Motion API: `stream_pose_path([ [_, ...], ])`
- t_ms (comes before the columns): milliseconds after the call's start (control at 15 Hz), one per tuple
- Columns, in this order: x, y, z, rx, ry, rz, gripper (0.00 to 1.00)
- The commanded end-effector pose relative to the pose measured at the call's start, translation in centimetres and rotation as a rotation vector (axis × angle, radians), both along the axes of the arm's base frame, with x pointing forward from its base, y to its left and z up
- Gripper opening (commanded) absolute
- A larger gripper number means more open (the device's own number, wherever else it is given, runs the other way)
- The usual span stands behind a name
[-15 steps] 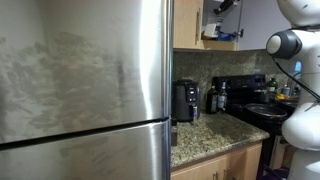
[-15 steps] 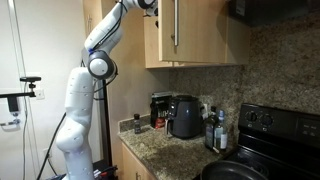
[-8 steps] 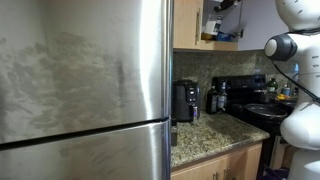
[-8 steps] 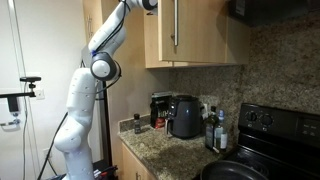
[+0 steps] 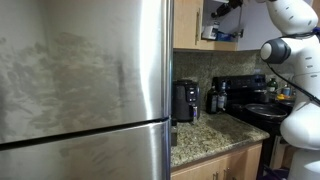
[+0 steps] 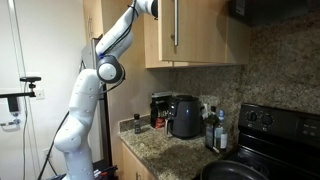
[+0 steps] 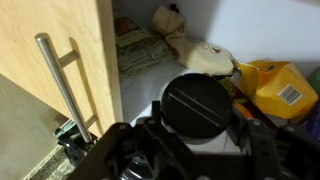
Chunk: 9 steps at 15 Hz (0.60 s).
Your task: Put the salt on the bottom part of the cupboard drawer above it
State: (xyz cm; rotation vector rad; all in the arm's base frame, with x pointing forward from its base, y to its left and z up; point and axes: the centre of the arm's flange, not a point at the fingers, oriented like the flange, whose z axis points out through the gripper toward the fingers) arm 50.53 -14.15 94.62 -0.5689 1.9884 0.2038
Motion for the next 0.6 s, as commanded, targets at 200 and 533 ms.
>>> stream_pose_path([
  [200, 5.0, -0.9, 4.4, 0.095, -0.055, -0.072, 0.37],
  [533, 2.3, 0.5, -0.6, 0.107, -0.003, -0.073, 0.62],
])
